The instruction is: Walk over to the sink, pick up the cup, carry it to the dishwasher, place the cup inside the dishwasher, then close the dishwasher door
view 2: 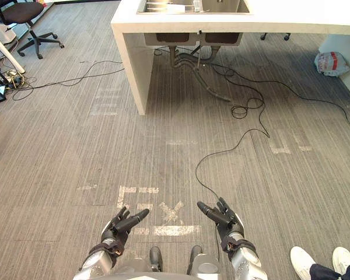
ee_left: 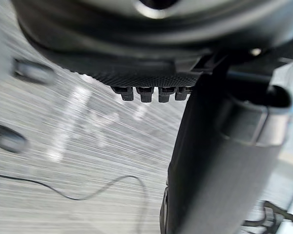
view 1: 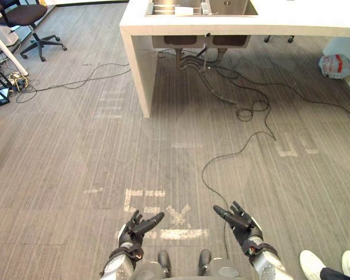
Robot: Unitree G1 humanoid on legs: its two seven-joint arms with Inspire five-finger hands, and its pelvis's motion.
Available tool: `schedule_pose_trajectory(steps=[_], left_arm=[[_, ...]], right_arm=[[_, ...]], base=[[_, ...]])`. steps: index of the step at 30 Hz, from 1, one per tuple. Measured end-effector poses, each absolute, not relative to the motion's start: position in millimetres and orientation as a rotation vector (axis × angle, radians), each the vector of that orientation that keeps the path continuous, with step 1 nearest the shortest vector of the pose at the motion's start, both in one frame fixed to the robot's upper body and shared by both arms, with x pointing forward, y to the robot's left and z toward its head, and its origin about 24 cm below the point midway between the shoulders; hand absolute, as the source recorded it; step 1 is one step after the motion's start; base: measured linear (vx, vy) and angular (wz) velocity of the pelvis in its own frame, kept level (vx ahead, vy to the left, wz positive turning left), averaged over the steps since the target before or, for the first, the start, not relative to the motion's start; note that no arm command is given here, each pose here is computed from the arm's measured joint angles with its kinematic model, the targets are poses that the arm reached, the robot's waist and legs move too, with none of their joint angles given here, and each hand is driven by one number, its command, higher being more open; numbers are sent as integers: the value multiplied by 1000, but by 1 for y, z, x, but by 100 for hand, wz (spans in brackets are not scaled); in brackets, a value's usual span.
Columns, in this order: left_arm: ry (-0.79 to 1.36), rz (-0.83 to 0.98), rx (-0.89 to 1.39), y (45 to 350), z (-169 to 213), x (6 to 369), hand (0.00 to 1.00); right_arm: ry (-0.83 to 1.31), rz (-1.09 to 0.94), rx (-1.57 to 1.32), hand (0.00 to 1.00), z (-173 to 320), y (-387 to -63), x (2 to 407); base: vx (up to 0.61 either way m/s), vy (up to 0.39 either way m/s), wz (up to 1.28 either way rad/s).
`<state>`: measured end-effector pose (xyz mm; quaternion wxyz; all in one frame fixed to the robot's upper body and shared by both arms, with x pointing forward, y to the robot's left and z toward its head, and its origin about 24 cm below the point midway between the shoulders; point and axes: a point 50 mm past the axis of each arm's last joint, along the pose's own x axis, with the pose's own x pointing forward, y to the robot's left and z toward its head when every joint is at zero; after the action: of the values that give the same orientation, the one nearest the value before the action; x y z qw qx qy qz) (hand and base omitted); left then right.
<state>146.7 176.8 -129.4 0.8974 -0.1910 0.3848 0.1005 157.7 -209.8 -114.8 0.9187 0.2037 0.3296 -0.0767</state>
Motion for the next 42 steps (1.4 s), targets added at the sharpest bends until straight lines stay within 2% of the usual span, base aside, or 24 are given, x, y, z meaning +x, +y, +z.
schedule_pose_trajectory(steps=[9,14,24,28,35,37,42], left_arm=[[938,212,-317,188,-144,121,100],[942,270,-407,193,-145,116,100],[953,250,-449,200,-143,131,100],[902,179,-451,192,-135,155,100],[858,106,-464,180,-130,166,100],[834,89,-487,168,-130,171,100],[789,112,-499,170,-130,169,100]], right_arm=[[880,-179,424,100,-139,-207,127],[909,-202,423,100,-143,-208,120],[897,-234,444,100,-138,-216,143],[858,-232,444,100,-130,-216,153],[829,-336,502,100,-128,-234,144],[807,-389,502,100,-124,-252,142],[793,-373,495,100,-122,-253,147]], base=[[-3,2,-10],[-22,38,-7],[59,54,19],[225,-97,47],[379,-225,36],[663,-253,19],[584,-179,-11]])
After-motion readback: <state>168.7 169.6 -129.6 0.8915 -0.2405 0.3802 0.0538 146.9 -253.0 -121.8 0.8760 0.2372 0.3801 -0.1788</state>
